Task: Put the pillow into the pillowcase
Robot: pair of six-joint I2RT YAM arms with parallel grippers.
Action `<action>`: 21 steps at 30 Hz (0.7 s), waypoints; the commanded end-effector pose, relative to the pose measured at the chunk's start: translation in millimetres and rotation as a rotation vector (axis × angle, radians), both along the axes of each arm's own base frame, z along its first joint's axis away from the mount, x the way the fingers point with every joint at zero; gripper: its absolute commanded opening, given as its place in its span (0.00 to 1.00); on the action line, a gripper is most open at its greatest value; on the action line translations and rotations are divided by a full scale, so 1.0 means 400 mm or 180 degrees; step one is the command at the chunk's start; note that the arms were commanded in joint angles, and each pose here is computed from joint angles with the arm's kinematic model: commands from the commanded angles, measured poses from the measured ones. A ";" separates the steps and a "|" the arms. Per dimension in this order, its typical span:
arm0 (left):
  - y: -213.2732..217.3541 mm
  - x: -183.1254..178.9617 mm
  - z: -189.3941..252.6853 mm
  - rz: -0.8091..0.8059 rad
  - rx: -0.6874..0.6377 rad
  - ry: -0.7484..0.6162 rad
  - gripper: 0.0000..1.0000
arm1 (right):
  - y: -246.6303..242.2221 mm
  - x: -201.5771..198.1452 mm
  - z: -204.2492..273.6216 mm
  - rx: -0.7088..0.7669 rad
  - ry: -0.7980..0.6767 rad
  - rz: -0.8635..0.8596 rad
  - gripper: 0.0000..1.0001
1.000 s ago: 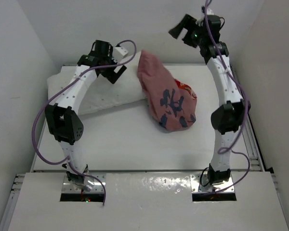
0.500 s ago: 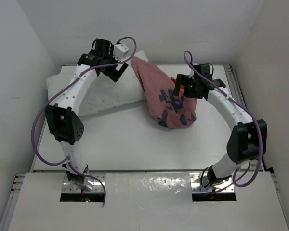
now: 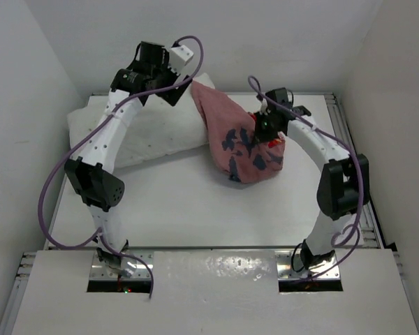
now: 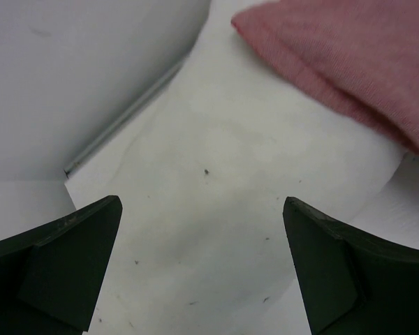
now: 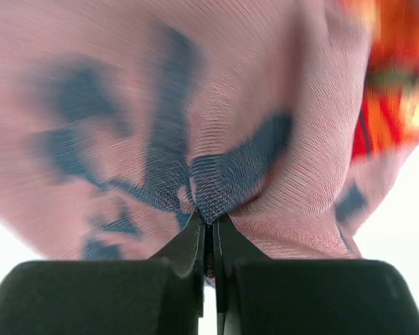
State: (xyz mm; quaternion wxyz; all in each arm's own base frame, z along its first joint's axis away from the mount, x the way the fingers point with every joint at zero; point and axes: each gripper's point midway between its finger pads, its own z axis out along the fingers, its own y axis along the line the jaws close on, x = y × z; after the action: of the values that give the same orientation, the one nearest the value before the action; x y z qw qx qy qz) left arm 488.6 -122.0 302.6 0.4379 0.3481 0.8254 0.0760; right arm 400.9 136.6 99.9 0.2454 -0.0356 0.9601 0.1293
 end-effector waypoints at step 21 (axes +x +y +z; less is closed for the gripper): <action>-0.022 -0.133 0.267 0.0076 -0.0107 -0.0758 1.00 | -0.011 0.186 0.815 0.0842 -0.2877 -0.0972 0.00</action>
State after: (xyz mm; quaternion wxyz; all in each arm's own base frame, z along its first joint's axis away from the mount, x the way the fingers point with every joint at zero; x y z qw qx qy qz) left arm 442.5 -133.4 388.9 0.5122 0.3339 0.7849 0.1005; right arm 399.3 151.8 540.0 0.7557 -0.0114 0.6007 0.2607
